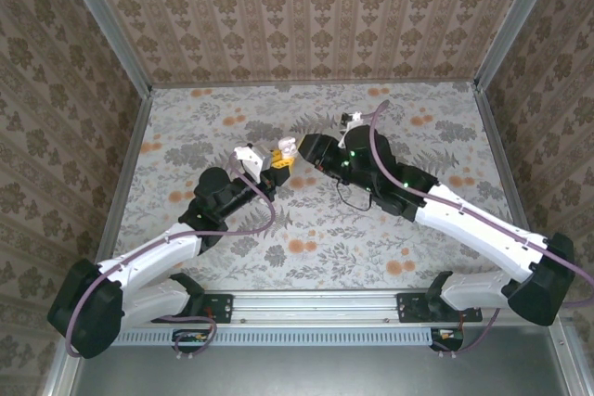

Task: Insert the wireless bluetooth earbuds into the charging case

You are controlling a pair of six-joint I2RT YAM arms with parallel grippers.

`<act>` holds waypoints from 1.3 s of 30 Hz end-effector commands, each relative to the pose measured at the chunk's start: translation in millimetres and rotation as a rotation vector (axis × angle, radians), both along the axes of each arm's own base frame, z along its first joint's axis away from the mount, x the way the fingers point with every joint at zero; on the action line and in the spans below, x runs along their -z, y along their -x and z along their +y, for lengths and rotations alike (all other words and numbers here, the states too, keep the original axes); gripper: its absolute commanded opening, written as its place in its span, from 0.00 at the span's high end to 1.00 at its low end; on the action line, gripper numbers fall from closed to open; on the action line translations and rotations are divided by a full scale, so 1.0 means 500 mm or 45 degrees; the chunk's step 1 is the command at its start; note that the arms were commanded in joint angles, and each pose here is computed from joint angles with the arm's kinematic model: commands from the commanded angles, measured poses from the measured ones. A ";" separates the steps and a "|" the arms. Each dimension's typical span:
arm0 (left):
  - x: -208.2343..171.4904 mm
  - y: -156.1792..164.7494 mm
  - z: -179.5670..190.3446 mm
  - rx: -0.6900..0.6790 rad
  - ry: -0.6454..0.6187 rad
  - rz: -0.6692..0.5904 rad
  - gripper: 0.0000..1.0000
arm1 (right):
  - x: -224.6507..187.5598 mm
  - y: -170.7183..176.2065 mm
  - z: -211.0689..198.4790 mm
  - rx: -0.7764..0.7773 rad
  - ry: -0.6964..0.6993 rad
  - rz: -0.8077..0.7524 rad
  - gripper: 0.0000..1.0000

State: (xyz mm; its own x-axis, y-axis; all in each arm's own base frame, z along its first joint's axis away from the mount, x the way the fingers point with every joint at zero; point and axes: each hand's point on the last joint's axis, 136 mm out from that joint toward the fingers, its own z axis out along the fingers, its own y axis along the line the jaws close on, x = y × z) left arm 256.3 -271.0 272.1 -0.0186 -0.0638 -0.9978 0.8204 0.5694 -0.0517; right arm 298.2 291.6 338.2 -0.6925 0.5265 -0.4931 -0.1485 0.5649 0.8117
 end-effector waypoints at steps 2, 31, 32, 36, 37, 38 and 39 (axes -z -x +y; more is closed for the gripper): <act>-0.039 0.011 -0.003 0.027 0.038 -0.054 1.00 | -0.045 0.014 -0.001 -0.114 0.143 -0.045 0.58; -0.038 0.028 0.003 0.044 -0.046 -0.092 1.00 | 0.061 0.010 0.052 -0.319 0.607 0.115 0.59; -0.040 0.029 0.003 0.047 -0.045 -0.093 1.00 | 0.064 0.010 0.053 -0.321 0.614 0.117 0.59; -0.038 0.031 0.002 0.056 -0.051 -0.092 1.00 | 0.070 0.006 0.053 -0.322 0.634 0.118 0.61; -0.038 0.031 0.002 0.056 -0.052 -0.090 1.00 | 0.069 0.005 0.053 -0.322 0.636 0.113 0.62; -0.038 0.032 0.001 0.059 -0.053 -0.092 1.00 | 0.069 0.004 0.052 -0.320 0.641 0.113 0.63; -0.038 0.032 0.000 0.063 -0.056 -0.092 1.00 | 0.069 0.003 0.053 -0.321 0.644 0.111 0.63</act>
